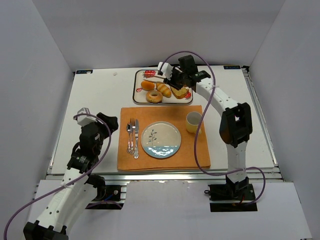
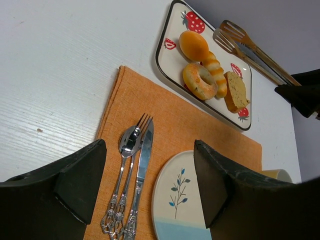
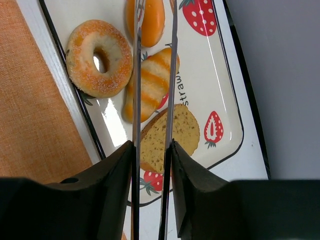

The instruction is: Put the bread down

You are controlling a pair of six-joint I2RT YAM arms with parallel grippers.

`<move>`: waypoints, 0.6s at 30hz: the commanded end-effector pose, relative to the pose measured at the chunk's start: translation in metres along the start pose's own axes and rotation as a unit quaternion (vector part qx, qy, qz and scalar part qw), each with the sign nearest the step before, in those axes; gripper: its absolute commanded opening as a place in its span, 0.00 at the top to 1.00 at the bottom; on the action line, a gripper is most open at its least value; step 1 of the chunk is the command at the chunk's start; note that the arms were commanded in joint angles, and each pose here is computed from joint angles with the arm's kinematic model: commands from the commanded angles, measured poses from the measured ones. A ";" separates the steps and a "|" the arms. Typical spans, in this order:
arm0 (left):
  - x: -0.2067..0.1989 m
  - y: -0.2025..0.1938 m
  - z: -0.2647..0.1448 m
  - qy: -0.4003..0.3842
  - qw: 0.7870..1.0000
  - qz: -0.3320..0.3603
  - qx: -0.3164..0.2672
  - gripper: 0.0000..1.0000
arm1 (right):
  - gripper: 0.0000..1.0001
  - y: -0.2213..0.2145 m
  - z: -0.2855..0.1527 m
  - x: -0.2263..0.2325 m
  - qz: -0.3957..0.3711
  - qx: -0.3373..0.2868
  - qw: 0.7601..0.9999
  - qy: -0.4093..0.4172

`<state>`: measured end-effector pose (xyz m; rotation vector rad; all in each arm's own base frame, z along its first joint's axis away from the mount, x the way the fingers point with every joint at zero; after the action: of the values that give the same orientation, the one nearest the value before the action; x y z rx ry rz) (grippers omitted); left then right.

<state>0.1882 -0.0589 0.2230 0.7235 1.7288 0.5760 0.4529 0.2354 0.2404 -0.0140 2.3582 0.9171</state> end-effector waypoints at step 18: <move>0.002 -0.002 0.007 0.020 1.000 0.000 0.000 0.20 | 0.53 -0.002 0.028 -0.010 -0.014 -0.003 1.000 -0.012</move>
<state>0.1921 -0.0594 0.2135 0.7438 1.7787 0.5808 0.4694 0.2435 0.2102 -0.0026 2.4018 0.8923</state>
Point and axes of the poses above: each gripper's point midway between its finger pads, its own z axis out along the fingers, its own x axis along the line the jaws close on, y = z × x, the point moved 9 cm from there along -z, back along the fingers, and after that the axes turned 7 degrees about -z, right-handed, at the moved point
